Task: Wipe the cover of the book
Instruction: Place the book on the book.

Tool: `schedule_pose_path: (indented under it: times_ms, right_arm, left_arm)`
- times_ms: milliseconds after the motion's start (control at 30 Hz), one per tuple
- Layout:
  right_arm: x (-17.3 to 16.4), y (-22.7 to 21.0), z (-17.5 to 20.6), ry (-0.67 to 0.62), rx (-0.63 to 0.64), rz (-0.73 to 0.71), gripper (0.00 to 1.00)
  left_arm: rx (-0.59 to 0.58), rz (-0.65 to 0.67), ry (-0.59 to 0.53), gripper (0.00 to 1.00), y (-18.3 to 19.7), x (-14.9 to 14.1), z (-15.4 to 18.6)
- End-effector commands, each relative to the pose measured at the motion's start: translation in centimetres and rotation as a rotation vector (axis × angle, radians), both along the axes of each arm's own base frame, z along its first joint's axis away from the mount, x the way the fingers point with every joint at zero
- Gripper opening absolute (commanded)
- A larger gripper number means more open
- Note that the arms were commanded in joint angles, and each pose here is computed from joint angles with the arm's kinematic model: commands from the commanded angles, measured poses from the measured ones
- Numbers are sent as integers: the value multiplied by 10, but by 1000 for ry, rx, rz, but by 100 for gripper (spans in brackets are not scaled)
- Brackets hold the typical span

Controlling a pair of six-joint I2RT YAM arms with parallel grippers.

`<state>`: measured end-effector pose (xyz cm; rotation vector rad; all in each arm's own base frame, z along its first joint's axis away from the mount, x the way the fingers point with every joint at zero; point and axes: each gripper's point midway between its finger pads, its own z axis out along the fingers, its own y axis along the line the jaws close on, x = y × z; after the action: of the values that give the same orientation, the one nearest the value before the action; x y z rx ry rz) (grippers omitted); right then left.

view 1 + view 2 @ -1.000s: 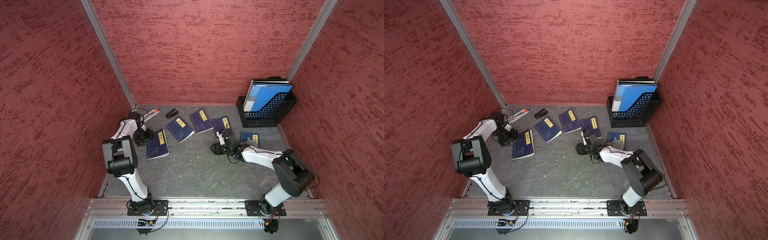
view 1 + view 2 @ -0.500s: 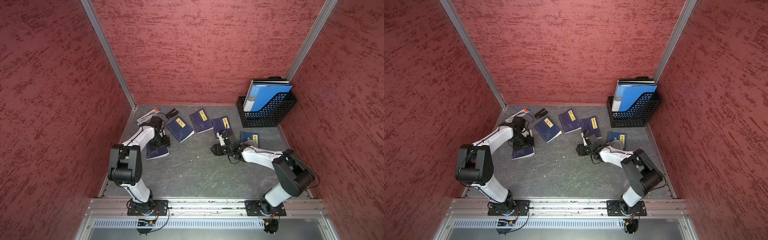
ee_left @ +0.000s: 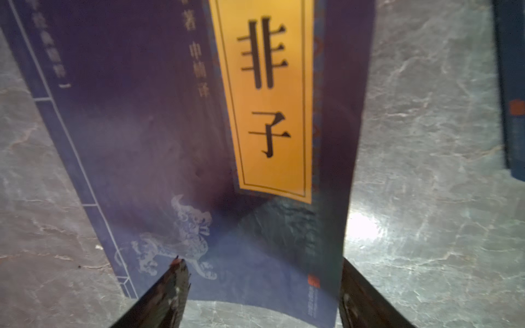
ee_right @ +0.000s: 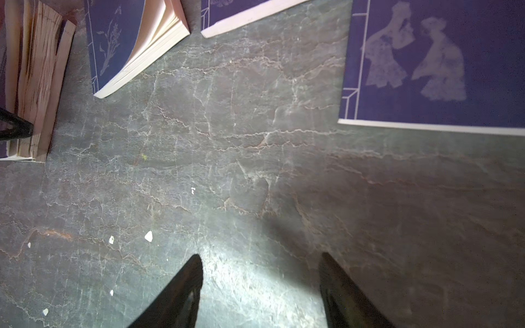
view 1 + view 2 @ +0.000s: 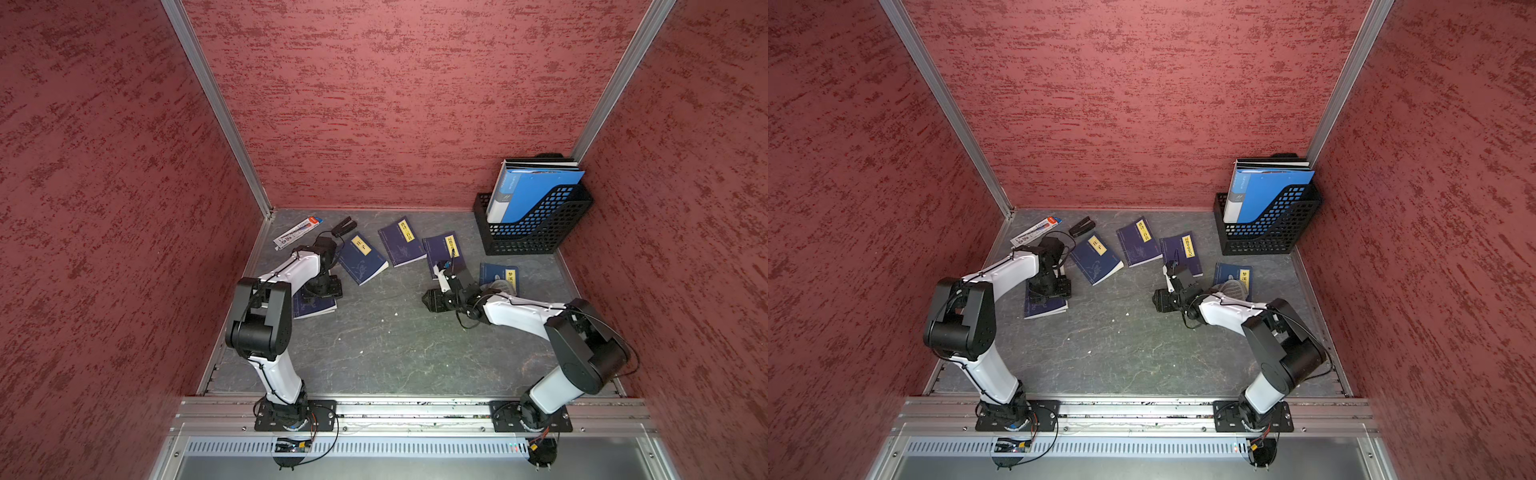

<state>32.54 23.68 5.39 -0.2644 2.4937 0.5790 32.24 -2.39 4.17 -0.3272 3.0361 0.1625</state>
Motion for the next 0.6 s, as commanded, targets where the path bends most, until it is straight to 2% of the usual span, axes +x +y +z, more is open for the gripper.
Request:
schedule_pose_path:
  times_ms: [0,167,333,433,567]
  right_arm:
    - [1,-2,7,-33,-8,-1,65]
    - [2,-2,8,-37,-11,-4,65]
    - [8,-14,20,-75,-42,-46,68]
    - [23,-37,31,-94,-81,-113,70]
    - [52,-95,48,-118,-108,-281,70]
  left_arm:
    - [44,10,-4,81,7,0,5]
    - [16,5,-26,81,2,3,11]
    - [-109,-15,-101,81,-24,14,26]
    - [-195,-42,-169,81,-46,24,43]
    - [-296,-114,-252,81,-84,37,65]
